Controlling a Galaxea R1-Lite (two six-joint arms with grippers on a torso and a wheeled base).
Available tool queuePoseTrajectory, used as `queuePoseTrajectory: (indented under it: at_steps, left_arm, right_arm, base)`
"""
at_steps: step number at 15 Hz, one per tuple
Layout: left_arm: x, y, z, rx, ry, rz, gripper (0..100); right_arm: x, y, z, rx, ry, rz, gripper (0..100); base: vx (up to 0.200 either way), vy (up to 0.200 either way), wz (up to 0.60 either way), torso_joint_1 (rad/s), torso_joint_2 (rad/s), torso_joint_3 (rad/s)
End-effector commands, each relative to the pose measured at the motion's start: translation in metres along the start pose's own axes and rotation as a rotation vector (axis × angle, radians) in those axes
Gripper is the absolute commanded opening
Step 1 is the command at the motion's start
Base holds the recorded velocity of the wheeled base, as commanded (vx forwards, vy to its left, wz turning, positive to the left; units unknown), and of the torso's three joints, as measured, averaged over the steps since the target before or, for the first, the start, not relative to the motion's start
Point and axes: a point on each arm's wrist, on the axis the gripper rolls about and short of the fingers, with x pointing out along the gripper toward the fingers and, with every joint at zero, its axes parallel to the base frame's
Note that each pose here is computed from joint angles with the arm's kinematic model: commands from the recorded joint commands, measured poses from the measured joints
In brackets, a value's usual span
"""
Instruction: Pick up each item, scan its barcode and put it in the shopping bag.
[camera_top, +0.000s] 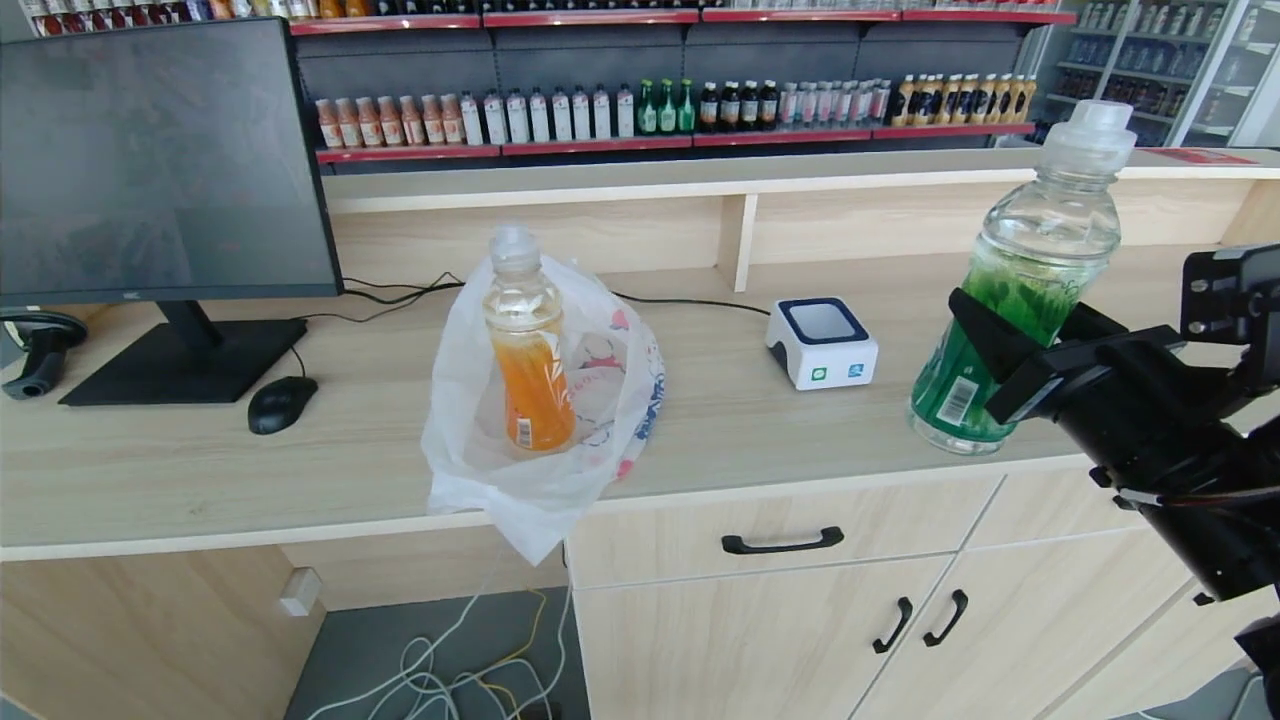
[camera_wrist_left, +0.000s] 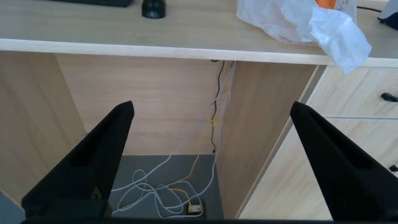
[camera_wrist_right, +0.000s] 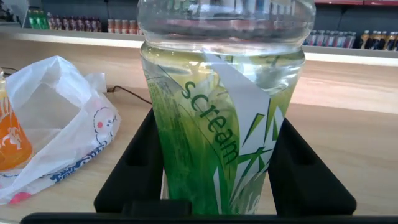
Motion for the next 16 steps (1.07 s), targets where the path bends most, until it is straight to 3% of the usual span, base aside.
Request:
queuePoseTrajectory:
  at_steps: [1,5,13,16]
  left_arm:
    - [0.0000,0.0000,0.0000,0.000,-0.001,0.001,100]
    - [0.0000,0.0000,0.0000,0.000,-0.001,0.001,100]
    - [0.0000,0.0000,0.0000,0.000,-0.001,0.001,100]
    - [0.0000,0.0000,0.0000,0.000,-0.001,0.001,100]
  right_arm:
    - [-0.0002,0.0005,-0.0011,0.000,0.005,0.003,0]
    - [0.0016,0.0014,-0.0010,0.014,0.002,0.005,0]
    - [0.0058,0.0015,0.0002,0.015,-0.010,0.004,0]
    - [0.0096,0.0023,-0.0039,0.014,-0.001,0.005,0]
  base:
    - [0.000,0.000,0.00,0.000,0.00,0.000]
    - [0.000,0.000,0.00,0.000,0.00,0.000]
    - [0.000,0.000,0.60,0.116,-0.23,-0.121]
    - [0.000,0.000,0.00,0.062,-0.14,-0.060]
